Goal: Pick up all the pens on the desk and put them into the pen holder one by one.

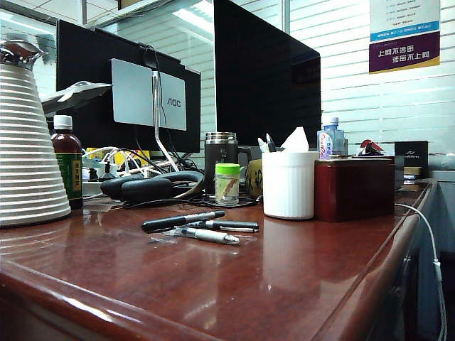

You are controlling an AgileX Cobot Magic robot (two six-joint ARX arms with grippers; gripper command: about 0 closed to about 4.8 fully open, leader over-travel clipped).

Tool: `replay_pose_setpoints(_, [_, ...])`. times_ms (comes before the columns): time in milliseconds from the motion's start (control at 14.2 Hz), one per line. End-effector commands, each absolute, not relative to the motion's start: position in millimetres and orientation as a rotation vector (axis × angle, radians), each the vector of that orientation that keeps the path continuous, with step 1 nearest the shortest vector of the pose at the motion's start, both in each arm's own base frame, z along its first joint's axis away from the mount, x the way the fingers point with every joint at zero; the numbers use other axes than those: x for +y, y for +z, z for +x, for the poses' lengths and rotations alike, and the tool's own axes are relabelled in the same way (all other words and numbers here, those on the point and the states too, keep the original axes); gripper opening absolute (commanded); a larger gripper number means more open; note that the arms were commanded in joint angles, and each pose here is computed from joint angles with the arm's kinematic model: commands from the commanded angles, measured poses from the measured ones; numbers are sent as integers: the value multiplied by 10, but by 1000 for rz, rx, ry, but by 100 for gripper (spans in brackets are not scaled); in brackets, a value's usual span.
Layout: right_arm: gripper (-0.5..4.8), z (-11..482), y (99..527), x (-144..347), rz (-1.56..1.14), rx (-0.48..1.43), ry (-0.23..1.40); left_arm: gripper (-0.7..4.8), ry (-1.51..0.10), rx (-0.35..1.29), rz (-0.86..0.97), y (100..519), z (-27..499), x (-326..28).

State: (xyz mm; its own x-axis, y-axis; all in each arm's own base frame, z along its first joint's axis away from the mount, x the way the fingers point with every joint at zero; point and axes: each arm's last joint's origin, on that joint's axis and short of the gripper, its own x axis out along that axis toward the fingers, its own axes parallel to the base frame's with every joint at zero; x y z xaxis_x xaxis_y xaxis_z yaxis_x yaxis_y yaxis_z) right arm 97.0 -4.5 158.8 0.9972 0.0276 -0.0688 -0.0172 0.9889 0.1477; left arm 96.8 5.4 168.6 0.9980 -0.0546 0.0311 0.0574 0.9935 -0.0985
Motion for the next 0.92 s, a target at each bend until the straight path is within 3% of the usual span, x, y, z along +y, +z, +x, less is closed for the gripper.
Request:
replay_pose_setpoints(71, [-1, 973, 1582, -48, 158, 64, 8, -6, -61, -34, -81, 1689, 969, 53])
replay_pose_setpoints(423, [0, 936, 1730, -19, 224, 57, 96, -2, -64, -68, -78, 1769, 955, 51])
replay_pose_setpoints(494, [56, 885, 1895, -1, 254, 49, 147, 108, -78, -82, -76, 1845, 936, 45])
replay_pose_setpoints(564, [222, 825, 2063, 15, 230, 31, 193, 324, -118, -84, -103, 1915, 915, 32])
replay_pose_setpoints(635, [276, 765, 2243, 24, 220, -13, 211, 444, -201, -88, -153, 1979, 893, 7])
replay_pose_setpoints(917, [279, 623, 3085, 80, 16, -143, 380, 468, -282, -168, -142, 2494, 707, -32])
